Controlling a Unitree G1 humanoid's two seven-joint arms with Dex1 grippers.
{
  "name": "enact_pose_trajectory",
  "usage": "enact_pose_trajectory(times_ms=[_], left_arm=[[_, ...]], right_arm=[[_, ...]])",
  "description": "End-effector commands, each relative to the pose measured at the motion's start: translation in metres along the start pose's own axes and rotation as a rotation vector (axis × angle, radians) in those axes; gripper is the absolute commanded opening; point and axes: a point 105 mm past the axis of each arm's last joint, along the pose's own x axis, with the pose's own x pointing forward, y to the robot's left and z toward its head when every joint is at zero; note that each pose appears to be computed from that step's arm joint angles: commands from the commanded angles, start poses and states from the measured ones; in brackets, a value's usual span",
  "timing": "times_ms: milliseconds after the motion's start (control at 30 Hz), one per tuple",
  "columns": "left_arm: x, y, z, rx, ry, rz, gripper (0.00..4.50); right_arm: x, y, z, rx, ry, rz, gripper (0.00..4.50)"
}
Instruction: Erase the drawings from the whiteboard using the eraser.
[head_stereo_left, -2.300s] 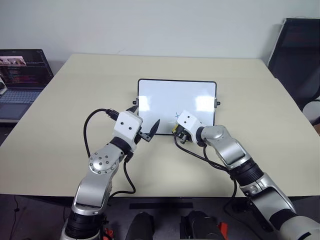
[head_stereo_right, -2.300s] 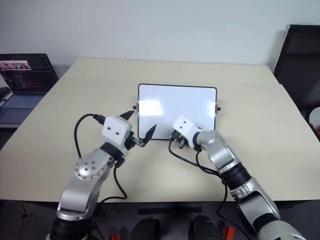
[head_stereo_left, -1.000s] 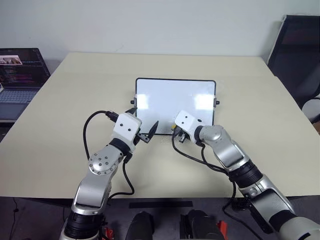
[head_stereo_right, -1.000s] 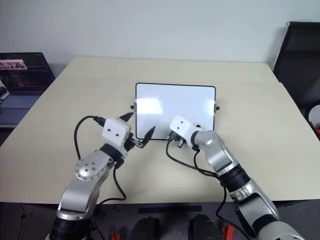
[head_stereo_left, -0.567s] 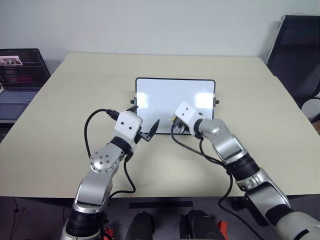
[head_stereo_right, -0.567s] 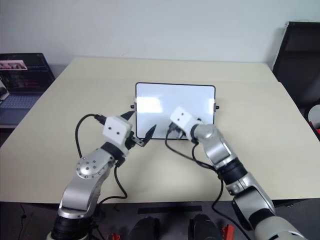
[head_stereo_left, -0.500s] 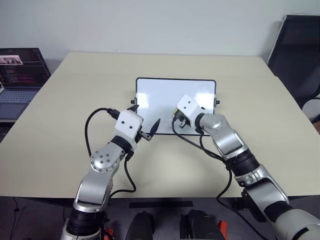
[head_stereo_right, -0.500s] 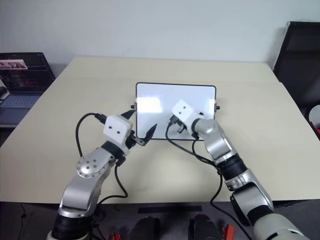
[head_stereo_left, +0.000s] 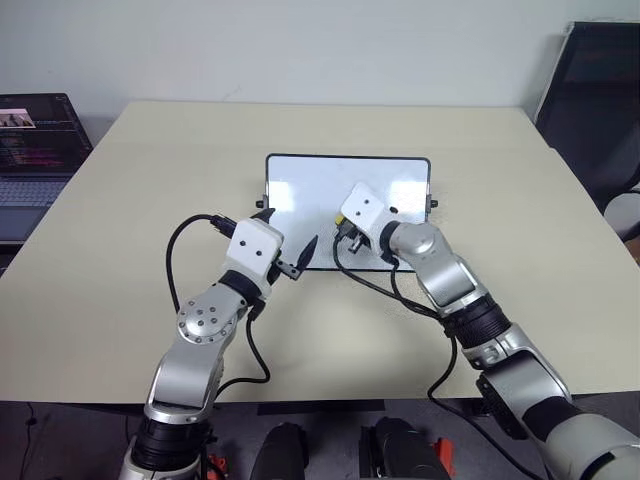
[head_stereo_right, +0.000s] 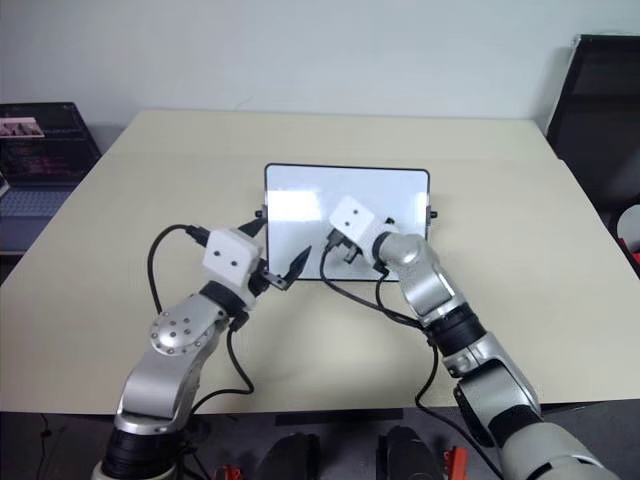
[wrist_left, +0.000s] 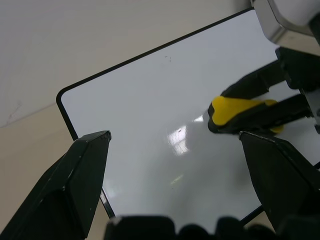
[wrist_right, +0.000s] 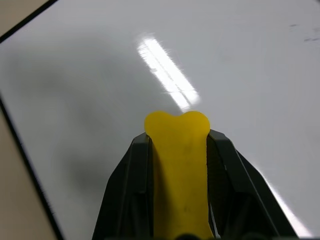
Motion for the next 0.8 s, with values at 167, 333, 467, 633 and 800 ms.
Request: enact_pose_trajectory(times_ms=[167, 333, 467, 633, 800], left_arm=[[-0.003, 0.005, 0.015, 0.034, -0.054, 0.029, 4.5], [-0.001, 0.003, 0.017, 0.032, -0.06, 0.018, 4.5], [0.001, 0.0, 0.018, 0.025, -0.067, 0.004, 4.5], [0.004, -0.003, 0.017, 0.02, -0.074, -0.018, 4.5], [0.006, -0.006, 0.016, 0.018, -0.081, -0.036, 4.5]], right_arm=[[-0.005, 0.017, -0.043, -0.004, 0.156, 0.067, 1.1], [-0.012, 0.016, -0.049, 0.008, 0.172, 0.076, 1.1], [-0.02, 0.014, -0.052, 0.025, 0.183, 0.075, 1.1], [-0.035, 0.01, -0.057, 0.056, 0.195, 0.059, 1.1], [-0.042, 0.002, -0.038, 0.109, 0.108, 0.002, 1.1]])
